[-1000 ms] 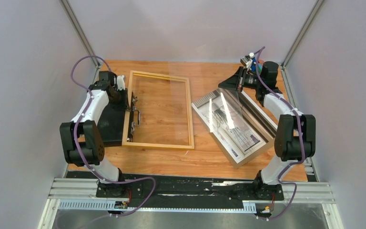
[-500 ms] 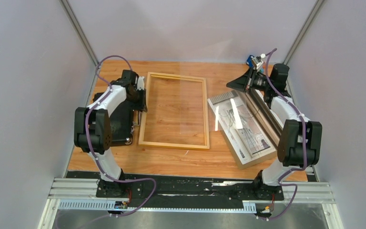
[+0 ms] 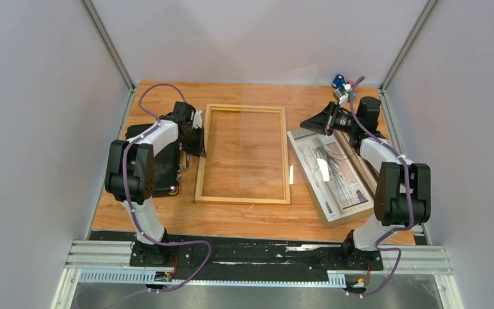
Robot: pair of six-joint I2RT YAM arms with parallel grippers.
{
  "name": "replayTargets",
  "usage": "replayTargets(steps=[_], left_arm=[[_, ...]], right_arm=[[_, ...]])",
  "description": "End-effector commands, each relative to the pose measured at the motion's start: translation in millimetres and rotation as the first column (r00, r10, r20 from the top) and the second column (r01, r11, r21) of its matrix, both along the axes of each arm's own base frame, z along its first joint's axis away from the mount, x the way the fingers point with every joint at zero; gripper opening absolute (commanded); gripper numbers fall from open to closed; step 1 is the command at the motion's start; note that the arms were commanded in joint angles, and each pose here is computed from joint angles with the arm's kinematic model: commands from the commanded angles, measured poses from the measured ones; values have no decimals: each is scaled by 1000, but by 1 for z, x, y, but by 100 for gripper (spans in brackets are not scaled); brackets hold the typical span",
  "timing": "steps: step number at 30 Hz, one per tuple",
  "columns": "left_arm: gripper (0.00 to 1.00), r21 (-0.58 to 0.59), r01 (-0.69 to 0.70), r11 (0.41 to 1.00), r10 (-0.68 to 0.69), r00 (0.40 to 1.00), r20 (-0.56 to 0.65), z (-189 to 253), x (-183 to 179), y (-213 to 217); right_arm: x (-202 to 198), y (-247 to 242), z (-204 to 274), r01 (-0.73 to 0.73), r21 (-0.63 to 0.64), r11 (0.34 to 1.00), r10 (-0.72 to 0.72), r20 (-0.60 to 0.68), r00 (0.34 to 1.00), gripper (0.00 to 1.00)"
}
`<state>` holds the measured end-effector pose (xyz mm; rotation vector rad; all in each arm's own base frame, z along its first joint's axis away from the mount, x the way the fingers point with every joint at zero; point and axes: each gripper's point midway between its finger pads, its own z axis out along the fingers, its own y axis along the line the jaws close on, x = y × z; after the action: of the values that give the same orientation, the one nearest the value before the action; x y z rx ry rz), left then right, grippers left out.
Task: Put the photo into the frame
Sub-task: Move the photo frame to the center of the board.
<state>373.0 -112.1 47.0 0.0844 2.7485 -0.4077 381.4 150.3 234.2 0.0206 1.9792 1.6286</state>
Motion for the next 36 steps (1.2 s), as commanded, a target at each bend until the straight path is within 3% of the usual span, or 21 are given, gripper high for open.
replayTargets(steps=[1, 5, 11, 13, 18, 21, 27, 36], left_arm=[[1, -72, 40, 997, -37, 998, 44, 13, -6, -19], [6, -70, 50, 996, -47, 998, 43, 7, -14, -18], [28, -42, 61, 997, -58, 996, 68, 13, -14, -13], [38, -34, 64, 997, -62, 995, 77, 17, -13, -12], [77, 4, 68, 998, -68, 992, 106, 30, -12, -5], [91, 35, 68, 997, -72, 989, 128, 41, -11, 1], [99, 83, 81, 993, -98, 967, 236, 73, -4, 10], [100, 106, 64, 992, -96, 941, 325, 106, 4, 22]], right_arm=[[-6, 15, 9, -3, 12, 1000, 2, 95, 995, 0], [-5, 21, 8, 15, 36, 999, -18, 87, 996, 0], [-10, 44, -3, -19, 38, 999, 16, 62, 998, 0], [-11, 51, -7, -34, 38, 999, 32, 52, 998, 0], [-7, 57, -13, -54, 55, 997, 52, 38, 998, 0], [-5, 57, -15, -56, 61, 997, 54, 28, 998, 0], [-3, 64, -18, -67, 80, 995, 68, 1, 998, 0], [-4, 83, -22, -81, 128, 988, 87, -41, 995, 0]])
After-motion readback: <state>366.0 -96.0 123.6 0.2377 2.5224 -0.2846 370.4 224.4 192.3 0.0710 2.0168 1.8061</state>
